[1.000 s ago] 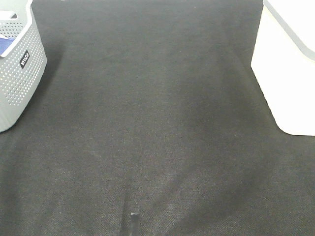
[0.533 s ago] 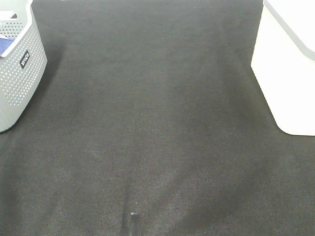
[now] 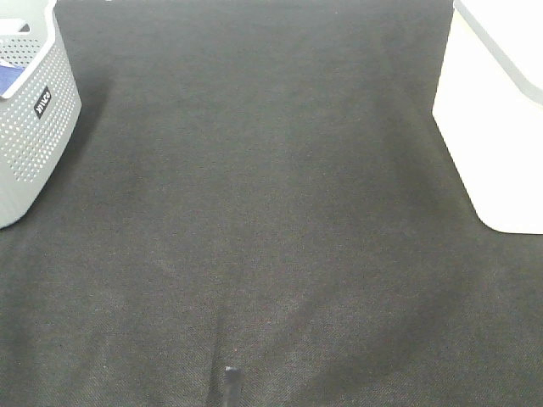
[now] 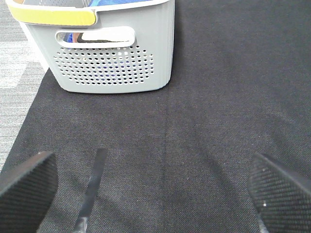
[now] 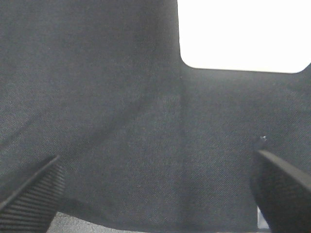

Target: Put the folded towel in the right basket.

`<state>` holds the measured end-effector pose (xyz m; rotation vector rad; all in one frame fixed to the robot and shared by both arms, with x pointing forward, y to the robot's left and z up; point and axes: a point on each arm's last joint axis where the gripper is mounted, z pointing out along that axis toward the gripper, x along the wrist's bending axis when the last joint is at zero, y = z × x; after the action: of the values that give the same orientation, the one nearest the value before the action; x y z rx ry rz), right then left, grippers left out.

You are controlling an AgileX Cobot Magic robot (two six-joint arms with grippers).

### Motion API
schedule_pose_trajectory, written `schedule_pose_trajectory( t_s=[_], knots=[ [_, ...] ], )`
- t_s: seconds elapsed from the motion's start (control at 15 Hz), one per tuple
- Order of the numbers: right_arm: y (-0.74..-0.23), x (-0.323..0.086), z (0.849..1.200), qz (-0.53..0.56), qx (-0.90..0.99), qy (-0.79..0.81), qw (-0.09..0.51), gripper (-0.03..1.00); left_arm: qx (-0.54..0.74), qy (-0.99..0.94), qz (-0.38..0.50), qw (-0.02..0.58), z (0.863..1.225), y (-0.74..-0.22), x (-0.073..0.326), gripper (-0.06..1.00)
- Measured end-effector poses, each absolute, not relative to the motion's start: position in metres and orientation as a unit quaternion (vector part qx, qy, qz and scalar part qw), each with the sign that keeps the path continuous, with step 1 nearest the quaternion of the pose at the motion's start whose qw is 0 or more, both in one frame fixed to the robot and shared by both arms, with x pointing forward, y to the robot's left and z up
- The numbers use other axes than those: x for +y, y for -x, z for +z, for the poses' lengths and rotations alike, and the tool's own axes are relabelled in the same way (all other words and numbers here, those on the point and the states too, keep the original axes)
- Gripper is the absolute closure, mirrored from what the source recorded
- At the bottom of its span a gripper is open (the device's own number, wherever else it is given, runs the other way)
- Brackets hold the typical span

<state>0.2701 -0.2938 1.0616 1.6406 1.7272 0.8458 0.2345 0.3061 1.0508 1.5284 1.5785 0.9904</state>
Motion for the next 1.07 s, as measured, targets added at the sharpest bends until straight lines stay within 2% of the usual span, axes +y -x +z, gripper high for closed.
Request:
schedule_pose_trajectory(
  t_s=[0.53,1.07],
  knots=[
    [-0.248,-0.291,1.04,0.339,0.645,-0.612,0.307,-0.01,0.612,-0.592,0.384,0.358,1.051,-0.234,0.306,-0.04],
    [-0.236,-0.291,1.037,0.363,0.638,-0.596,0.325,-0.01,0.612,-0.592,0.384,0.358,1.051,-0.234,0.306,-0.04]
  ],
)
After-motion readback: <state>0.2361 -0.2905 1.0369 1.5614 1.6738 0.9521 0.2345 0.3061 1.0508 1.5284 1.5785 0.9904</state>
